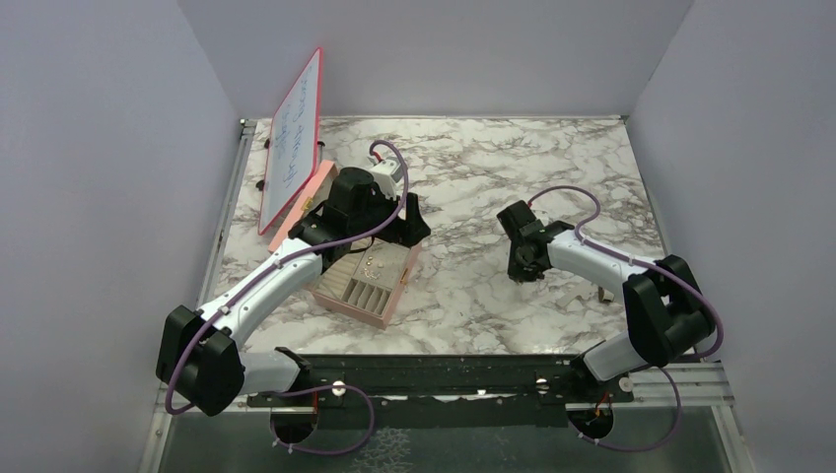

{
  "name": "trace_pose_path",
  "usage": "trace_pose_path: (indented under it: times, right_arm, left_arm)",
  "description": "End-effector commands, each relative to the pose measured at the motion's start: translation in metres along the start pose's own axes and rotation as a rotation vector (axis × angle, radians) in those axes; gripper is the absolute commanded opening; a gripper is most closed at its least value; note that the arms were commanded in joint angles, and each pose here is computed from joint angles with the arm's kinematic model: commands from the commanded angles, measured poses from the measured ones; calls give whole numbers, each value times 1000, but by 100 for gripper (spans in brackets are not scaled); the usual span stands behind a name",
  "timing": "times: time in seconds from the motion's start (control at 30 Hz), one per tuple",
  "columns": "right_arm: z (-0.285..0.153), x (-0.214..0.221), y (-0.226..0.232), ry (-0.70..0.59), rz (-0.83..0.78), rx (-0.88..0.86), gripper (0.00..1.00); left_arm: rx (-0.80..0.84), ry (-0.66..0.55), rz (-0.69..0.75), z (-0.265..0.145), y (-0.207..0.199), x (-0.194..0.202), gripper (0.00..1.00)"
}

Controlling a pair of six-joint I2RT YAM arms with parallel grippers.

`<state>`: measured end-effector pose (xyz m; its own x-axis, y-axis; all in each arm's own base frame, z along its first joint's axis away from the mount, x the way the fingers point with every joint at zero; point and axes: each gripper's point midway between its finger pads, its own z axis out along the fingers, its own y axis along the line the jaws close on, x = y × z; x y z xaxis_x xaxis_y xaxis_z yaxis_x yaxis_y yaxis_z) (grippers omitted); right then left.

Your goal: Organize the mixed jewelry

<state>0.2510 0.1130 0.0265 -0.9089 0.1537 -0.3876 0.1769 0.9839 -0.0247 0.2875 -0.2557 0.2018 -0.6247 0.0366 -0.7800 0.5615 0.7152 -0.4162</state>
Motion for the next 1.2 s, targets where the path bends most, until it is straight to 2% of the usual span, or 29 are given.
trace_pose_path:
  times: [0.0, 0.1, 0.37, 0.5, 0.63, 0.73, 0.87, 1.03, 1.17]
  right_arm:
    - [2, 5, -8, 6, -3, 44, 11]
    - [4, 6, -8, 12, -6, 49, 8]
    - [6, 10, -10, 23, -10, 54, 10]
    - [6, 10, -9, 24, -13, 48, 1]
    - [0, 3, -3, 1, -6, 15, 1]
    - [-8, -5, 22, -34, -14, -136, 1]
    - [-20, -5, 68, -13, -15, -391, 1]
    - [-53, -19, 119, -28, 13, -683, 1]
    - [-70, -28, 142, -25, 28, -809, 1]
  left_arm:
    - [31, -16, 0, 0, -5, -3, 80]
    - [36, -15, 1, 0, -6, -3, 80]
    - [37, -18, 5, -2, -7, -3, 80]
    - [37, -17, 4, -1, -7, -3, 80]
    - [33, -23, 14, -2, -6, -5, 81]
    - [26, -28, 20, -3, -5, -7, 81]
    - [18, -38, 3, -5, -5, -7, 81]
    - [31, -55, -107, -8, -10, -3, 81]
    - [68, -74, -222, -8, -17, 2, 81]
